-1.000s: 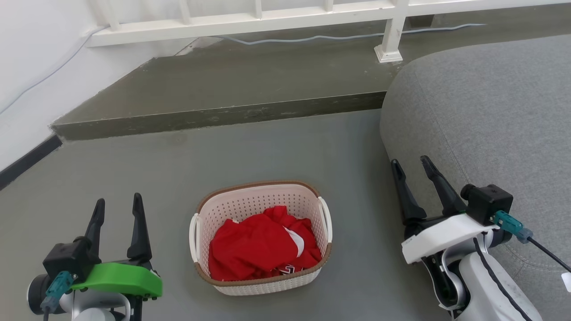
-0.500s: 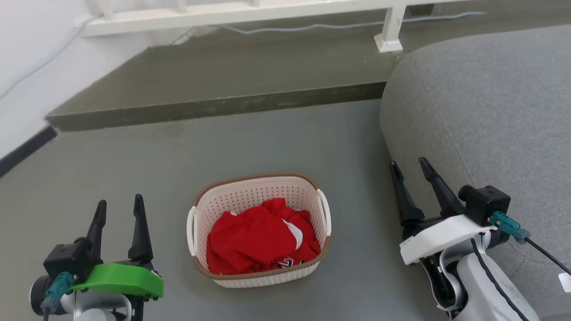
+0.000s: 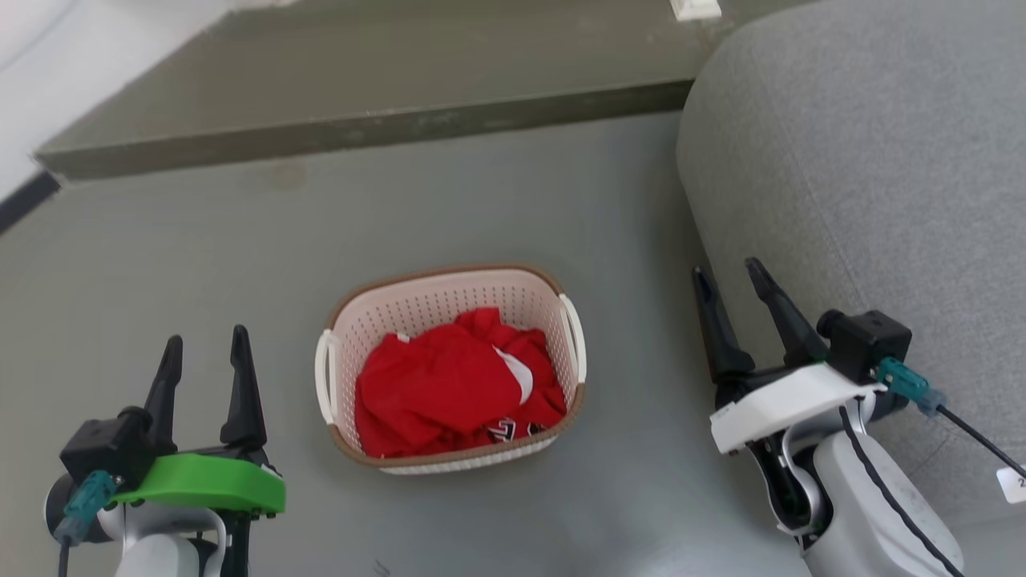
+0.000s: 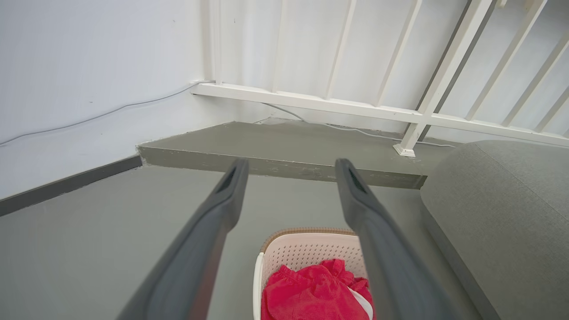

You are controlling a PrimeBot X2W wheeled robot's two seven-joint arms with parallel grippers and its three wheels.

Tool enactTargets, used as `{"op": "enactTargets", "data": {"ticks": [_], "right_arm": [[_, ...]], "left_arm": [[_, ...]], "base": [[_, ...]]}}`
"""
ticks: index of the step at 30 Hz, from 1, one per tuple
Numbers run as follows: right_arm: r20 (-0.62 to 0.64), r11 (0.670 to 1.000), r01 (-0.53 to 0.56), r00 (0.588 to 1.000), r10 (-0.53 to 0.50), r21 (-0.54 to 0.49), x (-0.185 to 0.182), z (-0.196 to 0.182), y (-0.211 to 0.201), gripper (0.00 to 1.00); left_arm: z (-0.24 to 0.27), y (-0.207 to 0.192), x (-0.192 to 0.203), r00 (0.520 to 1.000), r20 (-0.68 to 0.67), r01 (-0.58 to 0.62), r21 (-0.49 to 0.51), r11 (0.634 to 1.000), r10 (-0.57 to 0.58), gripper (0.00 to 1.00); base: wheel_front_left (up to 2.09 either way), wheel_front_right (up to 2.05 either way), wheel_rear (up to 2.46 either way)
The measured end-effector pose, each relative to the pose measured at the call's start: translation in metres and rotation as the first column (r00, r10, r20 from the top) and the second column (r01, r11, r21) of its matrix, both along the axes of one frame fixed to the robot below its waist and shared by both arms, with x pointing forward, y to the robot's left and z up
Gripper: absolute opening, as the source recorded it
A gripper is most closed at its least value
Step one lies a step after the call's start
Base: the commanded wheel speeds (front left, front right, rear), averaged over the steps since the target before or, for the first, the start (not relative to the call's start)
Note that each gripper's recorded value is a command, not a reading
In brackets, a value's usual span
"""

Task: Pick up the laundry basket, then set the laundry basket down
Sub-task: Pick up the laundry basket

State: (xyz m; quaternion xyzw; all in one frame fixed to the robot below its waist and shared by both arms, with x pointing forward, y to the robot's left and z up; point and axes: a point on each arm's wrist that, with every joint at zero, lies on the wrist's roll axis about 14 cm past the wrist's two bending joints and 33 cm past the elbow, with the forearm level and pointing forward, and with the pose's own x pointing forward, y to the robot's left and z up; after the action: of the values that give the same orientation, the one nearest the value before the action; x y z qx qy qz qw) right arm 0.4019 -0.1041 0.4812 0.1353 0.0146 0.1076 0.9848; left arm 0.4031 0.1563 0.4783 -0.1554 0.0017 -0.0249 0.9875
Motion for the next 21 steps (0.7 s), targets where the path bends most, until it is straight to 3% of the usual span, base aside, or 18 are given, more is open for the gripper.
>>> {"op": "enactTargets", "data": {"ticks": [21], "right_arm": [[-0.125, 0.998, -0.029, 0.992, 0.023, -0.047, 0.046, -0.059, 0.005, 1.0]], "left_arm": [[-0.063, -0.006, 0.051, 0.991, -0.126, 0.054, -0.003, 0.999, -0.054, 1.0]], "base": [[0.0, 0.0, 0.0]]}}
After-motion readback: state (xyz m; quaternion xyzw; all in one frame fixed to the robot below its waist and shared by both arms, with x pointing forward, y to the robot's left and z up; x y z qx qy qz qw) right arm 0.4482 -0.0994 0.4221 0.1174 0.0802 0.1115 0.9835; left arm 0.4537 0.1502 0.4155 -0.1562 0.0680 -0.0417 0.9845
